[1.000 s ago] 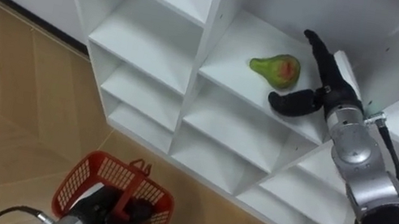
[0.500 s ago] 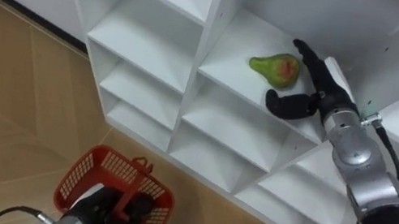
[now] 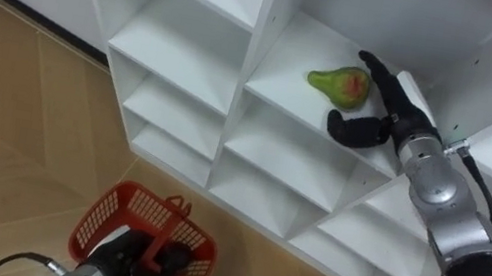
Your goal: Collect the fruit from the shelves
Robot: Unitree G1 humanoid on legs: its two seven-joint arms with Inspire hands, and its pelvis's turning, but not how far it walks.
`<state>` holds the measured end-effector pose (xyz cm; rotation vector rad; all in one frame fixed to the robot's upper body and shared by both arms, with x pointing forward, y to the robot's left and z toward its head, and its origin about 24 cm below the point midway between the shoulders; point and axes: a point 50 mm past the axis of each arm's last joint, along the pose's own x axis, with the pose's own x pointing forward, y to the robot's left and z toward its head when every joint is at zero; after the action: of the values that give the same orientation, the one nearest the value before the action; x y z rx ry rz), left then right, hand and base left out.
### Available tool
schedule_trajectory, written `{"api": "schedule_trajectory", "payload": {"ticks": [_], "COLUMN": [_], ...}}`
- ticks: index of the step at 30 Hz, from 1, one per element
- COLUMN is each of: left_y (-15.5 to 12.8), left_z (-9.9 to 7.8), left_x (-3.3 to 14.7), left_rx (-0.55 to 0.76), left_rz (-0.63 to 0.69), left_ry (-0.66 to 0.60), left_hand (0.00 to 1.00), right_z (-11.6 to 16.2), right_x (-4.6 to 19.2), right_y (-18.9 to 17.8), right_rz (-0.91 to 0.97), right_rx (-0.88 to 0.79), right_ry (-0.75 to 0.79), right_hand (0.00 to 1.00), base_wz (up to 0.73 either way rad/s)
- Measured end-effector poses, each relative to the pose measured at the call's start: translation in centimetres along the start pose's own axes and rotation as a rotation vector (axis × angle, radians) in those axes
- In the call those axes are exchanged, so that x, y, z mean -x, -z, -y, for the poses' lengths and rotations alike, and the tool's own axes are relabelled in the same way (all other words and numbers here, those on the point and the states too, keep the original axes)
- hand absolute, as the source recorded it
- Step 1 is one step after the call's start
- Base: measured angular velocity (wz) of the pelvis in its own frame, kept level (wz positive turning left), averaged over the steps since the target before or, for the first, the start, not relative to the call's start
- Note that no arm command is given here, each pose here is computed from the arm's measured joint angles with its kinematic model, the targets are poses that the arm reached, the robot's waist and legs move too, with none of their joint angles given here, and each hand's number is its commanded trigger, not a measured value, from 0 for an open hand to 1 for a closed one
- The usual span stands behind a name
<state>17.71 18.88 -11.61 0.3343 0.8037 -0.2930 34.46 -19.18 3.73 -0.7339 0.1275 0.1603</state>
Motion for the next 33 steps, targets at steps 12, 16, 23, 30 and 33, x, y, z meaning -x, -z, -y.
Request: {"api": "schedule_trajectory", "payload": {"ticks": [12,16,23,30,33], "left_y": [0.0,-0.1,-0.2,-0.3,-0.4], "left_z": [-0.1,-0.1,0.0,0.0,0.0], "left_x": [-0.1,-0.1,-0.2,-0.2,-0.2], "left_rx": [-0.001,-0.003,-0.01,-0.011,-0.012], "left_rz": [-0.004,-0.002,0.005,0.01,0.019], "left_ry": [0.0,0.001,0.005,0.005,0.009], "left_hand": [1.0,1.0,1.0,1.0,1.0], "right_z": [0.0,0.0,0.0,0.5,0.6], "right_x": [0.0,0.0,0.0,-0.2,-0.3], "right_y": [0.0,-0.1,-0.1,-0.8,-1.1], "right_rz": [0.002,0.002,0.005,0.035,0.043], "right_rx": [0.005,0.005,0.004,0.042,0.05], "right_ry": [-0.001,-0.001,0.001,0.058,0.067], "right_hand": [0.0,0.0,1.0,1.0,1.0], "base_wz": [0.0,0.0,0.0,0.0,0.0]}}
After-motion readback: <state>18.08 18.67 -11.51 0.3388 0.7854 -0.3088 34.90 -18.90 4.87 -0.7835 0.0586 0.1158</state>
